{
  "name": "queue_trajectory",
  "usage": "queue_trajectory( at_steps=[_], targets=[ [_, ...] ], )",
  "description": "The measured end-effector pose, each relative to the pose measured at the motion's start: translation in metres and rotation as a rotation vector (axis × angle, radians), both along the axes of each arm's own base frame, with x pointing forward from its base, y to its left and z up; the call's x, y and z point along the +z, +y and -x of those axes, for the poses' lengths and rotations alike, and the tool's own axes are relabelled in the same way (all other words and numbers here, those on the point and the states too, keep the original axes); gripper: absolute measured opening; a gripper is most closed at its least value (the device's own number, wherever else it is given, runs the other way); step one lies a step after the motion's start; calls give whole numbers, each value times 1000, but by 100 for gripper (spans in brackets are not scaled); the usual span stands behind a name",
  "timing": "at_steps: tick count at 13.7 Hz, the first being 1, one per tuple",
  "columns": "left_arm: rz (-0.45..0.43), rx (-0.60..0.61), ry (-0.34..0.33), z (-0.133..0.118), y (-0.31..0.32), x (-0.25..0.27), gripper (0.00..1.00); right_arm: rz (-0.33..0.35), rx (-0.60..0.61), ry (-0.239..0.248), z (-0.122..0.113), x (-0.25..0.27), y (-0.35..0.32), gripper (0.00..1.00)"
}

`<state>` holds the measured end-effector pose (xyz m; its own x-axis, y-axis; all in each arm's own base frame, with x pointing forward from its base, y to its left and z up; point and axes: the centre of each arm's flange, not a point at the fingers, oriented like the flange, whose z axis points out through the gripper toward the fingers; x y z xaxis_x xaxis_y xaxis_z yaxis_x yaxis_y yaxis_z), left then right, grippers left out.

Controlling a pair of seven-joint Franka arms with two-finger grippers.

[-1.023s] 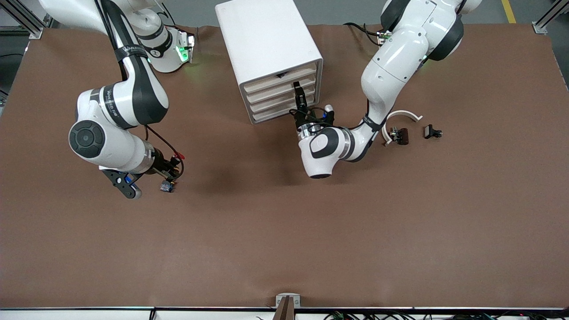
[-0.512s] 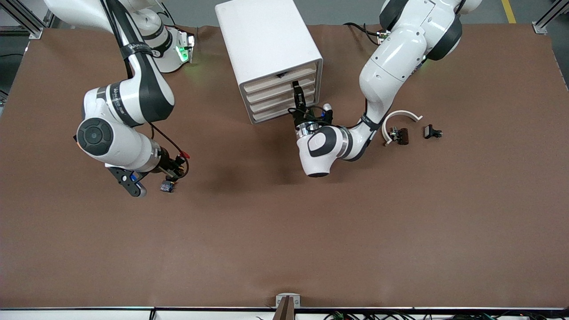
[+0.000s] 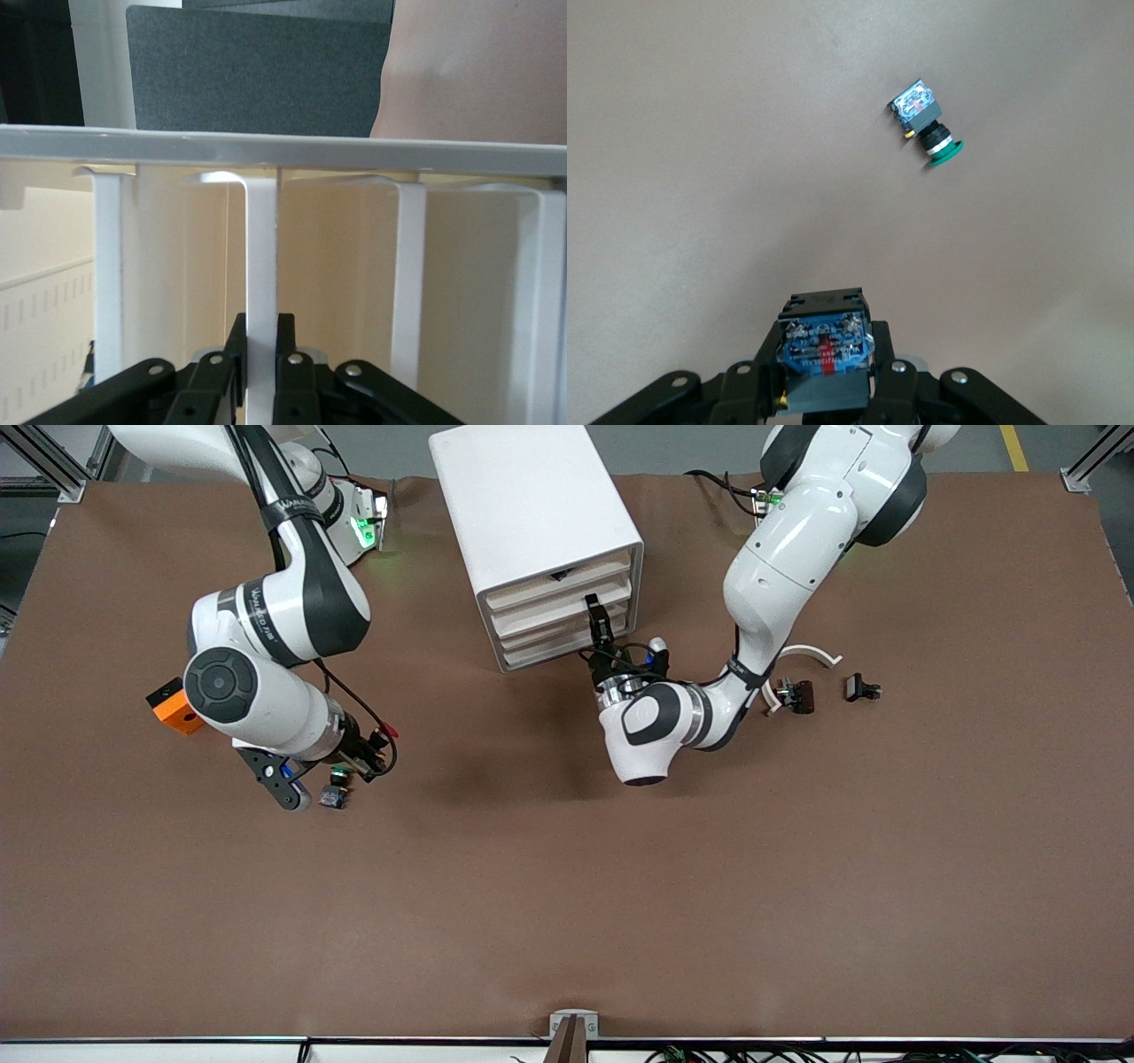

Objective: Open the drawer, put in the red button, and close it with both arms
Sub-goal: 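Pull the drawer open with the left gripper while the right gripper carries, then lower the red button into the open drawer and open the right gripper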

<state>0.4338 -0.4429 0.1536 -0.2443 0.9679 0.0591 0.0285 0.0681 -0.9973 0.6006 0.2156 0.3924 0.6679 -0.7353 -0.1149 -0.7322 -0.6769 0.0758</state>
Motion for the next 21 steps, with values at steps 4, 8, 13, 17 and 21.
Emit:
queue_trajectory(
  at_steps=[4, 8, 13, 17, 21],
  targets=[
    [-4, 76, -12, -35, 33, 1, 15, 3, -29, -9, 4, 5, 17, 41],
    [-18, 147, -43, -65, 58, 3, 15, 7, -86, -29, 19, 18, 66, 41],
    [-11, 227, -83, -100, 88, 12, 15, 19, -166, -38, 62, 27, 148, 41],
    [-11, 230, -83, -100, 89, 12, 15, 13, -186, -56, 113, 28, 220, 41],
    [-13, 231, -83, -101, 90, 11, 20, -19, -136, -86, 156, 29, 272, 41]
  ],
)
